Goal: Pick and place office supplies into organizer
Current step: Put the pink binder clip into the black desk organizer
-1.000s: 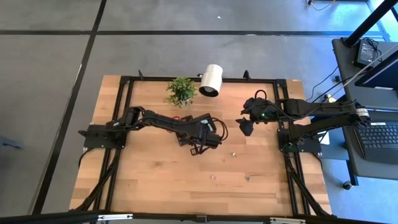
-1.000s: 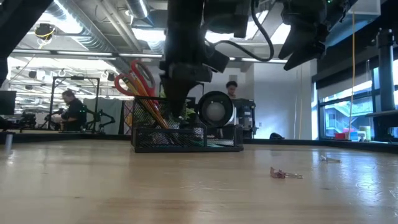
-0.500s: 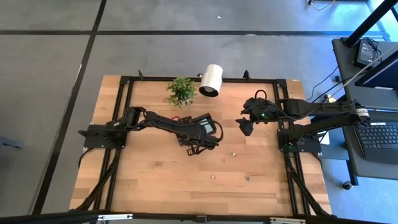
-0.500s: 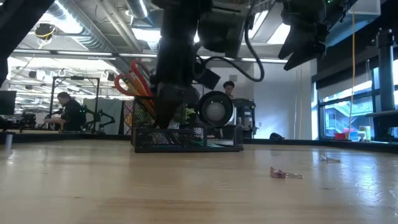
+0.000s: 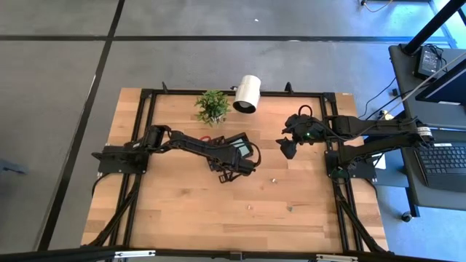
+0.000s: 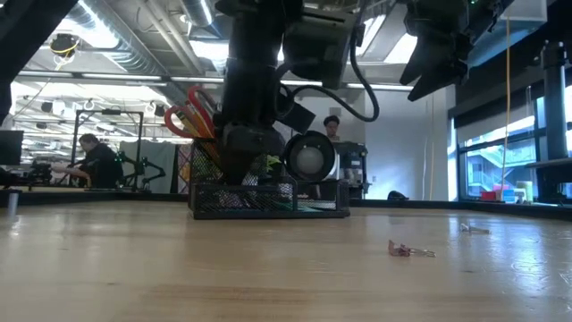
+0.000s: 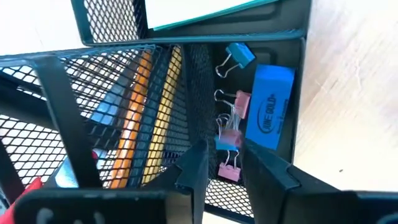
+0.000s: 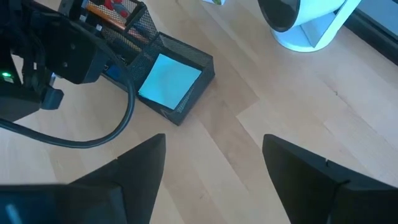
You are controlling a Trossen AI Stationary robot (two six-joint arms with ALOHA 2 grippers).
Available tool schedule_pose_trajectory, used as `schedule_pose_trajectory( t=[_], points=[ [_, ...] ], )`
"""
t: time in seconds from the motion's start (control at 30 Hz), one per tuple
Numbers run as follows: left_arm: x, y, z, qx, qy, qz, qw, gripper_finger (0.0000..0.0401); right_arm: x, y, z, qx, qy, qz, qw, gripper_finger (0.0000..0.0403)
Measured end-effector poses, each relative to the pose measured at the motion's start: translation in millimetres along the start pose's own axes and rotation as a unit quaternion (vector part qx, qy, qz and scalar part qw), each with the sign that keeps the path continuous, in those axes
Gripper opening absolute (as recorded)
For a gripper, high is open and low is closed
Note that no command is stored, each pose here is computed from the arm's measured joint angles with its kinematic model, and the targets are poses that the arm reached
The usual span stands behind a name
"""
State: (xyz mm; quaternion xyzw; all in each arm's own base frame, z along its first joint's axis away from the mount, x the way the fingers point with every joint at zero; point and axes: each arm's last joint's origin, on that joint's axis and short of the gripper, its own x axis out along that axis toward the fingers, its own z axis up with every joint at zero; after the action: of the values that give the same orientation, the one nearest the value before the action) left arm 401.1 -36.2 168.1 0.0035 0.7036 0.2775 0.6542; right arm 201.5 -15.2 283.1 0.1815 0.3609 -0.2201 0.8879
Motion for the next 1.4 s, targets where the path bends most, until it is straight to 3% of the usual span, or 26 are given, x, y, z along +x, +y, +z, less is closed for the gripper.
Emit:
schedule_pose_trajectory(
  t=[0.3,0.53,0.63,0.8,1.03,1.17,1.4],
  points=[
    [-3.7,0.9,1.7,0.013,-0.004,-0.004,1.0,0.0117,0.0,0.0,0.0,0.0,0.0,0.0,1.0,0.0272],
    [-48.3,-3.4,6.0,0.037,-0.071,-0.046,0.996,0.0118,0.0,0.0,0.0,0.0,0.0,0.0,1.0,0.0272],
    [-66.0,-10.8,4.9,0.094,-0.088,-0.086,0.988,0.0123,0.0,0.1,0.1,0.0,0.0,0.0,1.0,0.0272],
    [-81.6,-33.1,2.6,0.188,-0.142,-0.151,0.96,0.0142,0.0,0.1,0.0,0.0,0.0,0.001,1.0,0.0272],
    [-101.1,-64.9,0.1,0.194,-0.24,-0.202,0.93,0.0167,0.0,0.1,0.1,-0.001,0.0,0.001,1.0,0.0272],
    [-109.5,-84.2,-8.6,0.213,-0.264,-0.235,0.911,0.0168,0.0,0.1,0.1,-0.002,0.0,0.001,1.0,0.0272],
    [-97.5,-116.2,-17.2,0.189,-0.262,-0.227,0.918,0.0169,0.0,0.1,0.0,-0.002,0.0,0.001,1.0,0.0272]
  ],
)
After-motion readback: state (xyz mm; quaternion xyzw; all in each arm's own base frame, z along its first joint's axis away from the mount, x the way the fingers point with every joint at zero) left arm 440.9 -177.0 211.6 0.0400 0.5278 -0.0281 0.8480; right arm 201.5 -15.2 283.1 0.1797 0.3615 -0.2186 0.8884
